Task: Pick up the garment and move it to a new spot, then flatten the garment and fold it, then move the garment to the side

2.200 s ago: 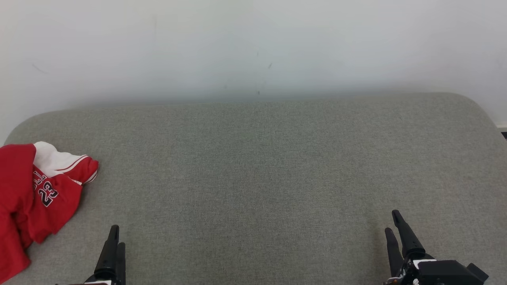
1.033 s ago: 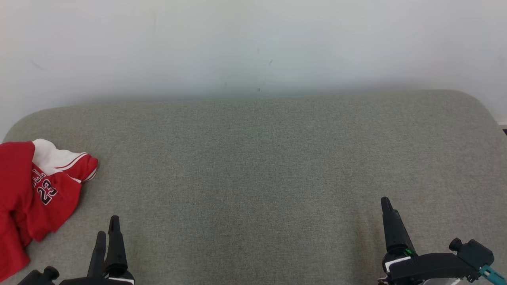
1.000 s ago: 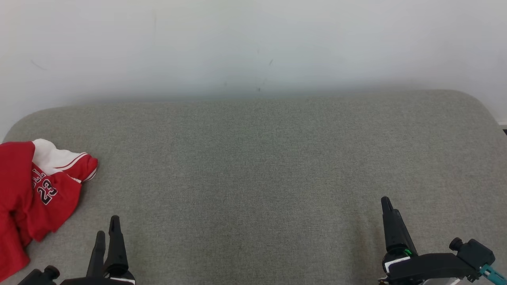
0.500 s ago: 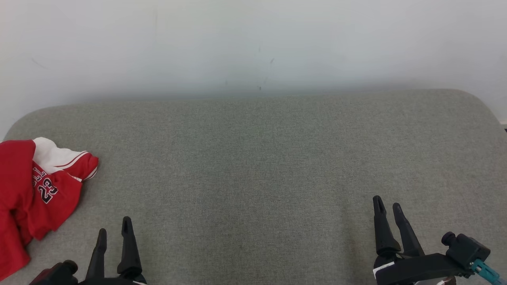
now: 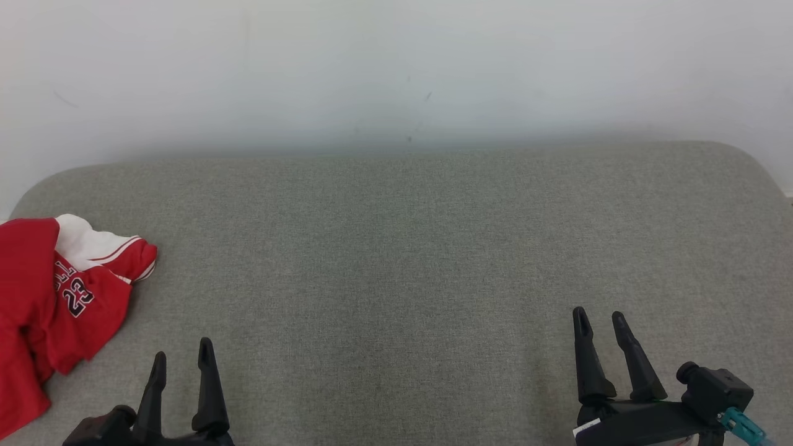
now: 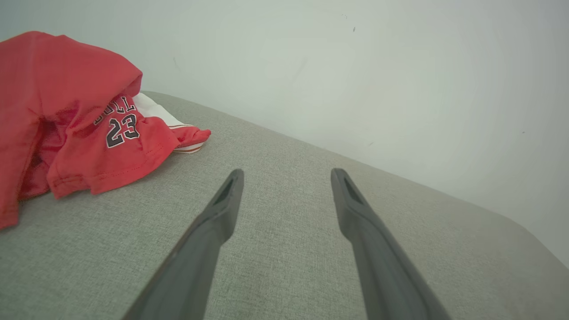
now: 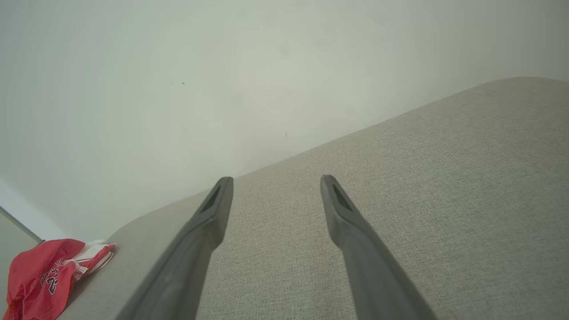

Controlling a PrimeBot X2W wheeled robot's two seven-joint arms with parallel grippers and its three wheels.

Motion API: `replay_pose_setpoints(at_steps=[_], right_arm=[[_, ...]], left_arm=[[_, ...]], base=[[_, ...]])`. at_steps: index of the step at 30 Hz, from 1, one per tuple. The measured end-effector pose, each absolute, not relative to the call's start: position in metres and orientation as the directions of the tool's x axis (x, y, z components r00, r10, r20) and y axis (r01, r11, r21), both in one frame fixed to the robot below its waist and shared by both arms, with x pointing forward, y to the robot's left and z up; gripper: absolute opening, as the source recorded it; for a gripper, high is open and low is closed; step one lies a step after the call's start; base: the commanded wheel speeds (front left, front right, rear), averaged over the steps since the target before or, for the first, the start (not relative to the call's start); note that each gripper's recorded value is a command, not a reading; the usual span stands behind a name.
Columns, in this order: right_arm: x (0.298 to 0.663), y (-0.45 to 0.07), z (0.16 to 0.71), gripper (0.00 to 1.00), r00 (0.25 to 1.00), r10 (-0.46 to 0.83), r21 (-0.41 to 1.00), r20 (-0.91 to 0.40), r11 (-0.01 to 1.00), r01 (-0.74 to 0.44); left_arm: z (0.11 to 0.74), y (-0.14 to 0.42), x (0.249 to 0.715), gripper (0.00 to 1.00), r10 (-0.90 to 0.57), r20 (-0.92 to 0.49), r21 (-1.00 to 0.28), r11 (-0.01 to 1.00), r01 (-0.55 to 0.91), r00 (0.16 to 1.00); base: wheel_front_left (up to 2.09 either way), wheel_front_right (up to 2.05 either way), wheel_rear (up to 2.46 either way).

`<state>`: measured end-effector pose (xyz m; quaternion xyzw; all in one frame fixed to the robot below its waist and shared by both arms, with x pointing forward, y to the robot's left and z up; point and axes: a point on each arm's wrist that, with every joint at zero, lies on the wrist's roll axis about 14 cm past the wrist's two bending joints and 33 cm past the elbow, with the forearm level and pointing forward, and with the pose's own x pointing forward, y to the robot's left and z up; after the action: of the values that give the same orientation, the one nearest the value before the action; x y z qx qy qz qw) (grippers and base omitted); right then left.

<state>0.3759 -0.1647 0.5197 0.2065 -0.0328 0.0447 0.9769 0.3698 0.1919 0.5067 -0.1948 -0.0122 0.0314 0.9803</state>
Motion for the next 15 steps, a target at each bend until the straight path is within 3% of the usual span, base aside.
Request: replay_pose_setpoints(at_steps=[15], right_arm=[[0.3721, -0.1586, 0.5237, 1.00, 0.989, 0.105, 0.243, 0.108, 0.961, -0.128]], left_arm=[[0.5136, 0.1908, 0.3654, 1.00, 0.058, 0.056, -0.243, 0.969, -0.043, 0.997]], base=[[0.00, 0.00, 0.00]])
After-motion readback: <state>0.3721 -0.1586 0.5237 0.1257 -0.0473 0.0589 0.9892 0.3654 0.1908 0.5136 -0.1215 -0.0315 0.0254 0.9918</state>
